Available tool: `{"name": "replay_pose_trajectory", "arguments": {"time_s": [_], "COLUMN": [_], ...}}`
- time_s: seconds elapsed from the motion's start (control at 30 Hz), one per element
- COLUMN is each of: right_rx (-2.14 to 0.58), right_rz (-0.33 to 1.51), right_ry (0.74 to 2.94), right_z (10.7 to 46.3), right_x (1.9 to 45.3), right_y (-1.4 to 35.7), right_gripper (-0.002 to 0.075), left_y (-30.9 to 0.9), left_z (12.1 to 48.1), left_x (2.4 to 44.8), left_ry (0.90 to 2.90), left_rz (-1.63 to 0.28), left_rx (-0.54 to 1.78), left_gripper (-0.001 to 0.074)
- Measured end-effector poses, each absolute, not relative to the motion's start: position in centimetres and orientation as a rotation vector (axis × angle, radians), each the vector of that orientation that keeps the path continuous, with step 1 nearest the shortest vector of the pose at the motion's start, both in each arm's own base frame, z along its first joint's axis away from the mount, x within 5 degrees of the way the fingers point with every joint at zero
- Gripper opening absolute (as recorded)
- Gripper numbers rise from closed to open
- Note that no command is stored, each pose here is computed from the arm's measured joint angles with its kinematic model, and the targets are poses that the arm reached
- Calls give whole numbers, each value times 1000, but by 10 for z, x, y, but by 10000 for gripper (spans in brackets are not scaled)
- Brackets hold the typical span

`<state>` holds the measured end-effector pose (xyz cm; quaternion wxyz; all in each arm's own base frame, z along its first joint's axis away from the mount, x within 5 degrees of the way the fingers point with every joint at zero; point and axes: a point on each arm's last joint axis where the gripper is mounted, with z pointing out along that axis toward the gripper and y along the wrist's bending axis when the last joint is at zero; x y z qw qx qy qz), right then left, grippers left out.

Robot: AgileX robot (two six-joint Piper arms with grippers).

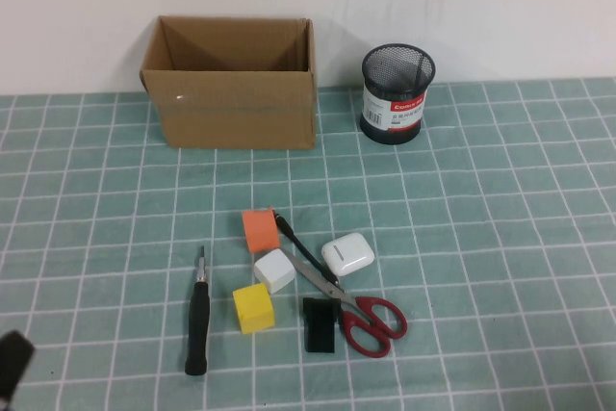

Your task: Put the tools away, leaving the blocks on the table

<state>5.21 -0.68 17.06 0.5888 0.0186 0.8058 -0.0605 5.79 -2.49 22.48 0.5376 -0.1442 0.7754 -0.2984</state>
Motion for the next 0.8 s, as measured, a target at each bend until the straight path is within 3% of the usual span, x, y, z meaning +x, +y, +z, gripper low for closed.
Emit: {"name": "replay_pose_trajectory", "arguments": {"time_s": [0.3, 0.47, 0.8], "right_rx": [43, 43, 43], "right_rz": [-141, -141, -141], "right_ry": [1877, 1877, 1877], "right_z": [171, 171, 171], "right_x": [52, 52, 52], "right_y": [-7, -7, -7], "right_gripper": [-8, -7, -7], "left_y": [-40, -52, -125], "left_z": [273, 269, 246], "left_x": [119, 168, 217], "left_ry": [2574, 2683, 2786], "left_rz": [-479, -448, -452], "left_rx": [1, 179, 400], "left_gripper": [-4, -4, -4]}}
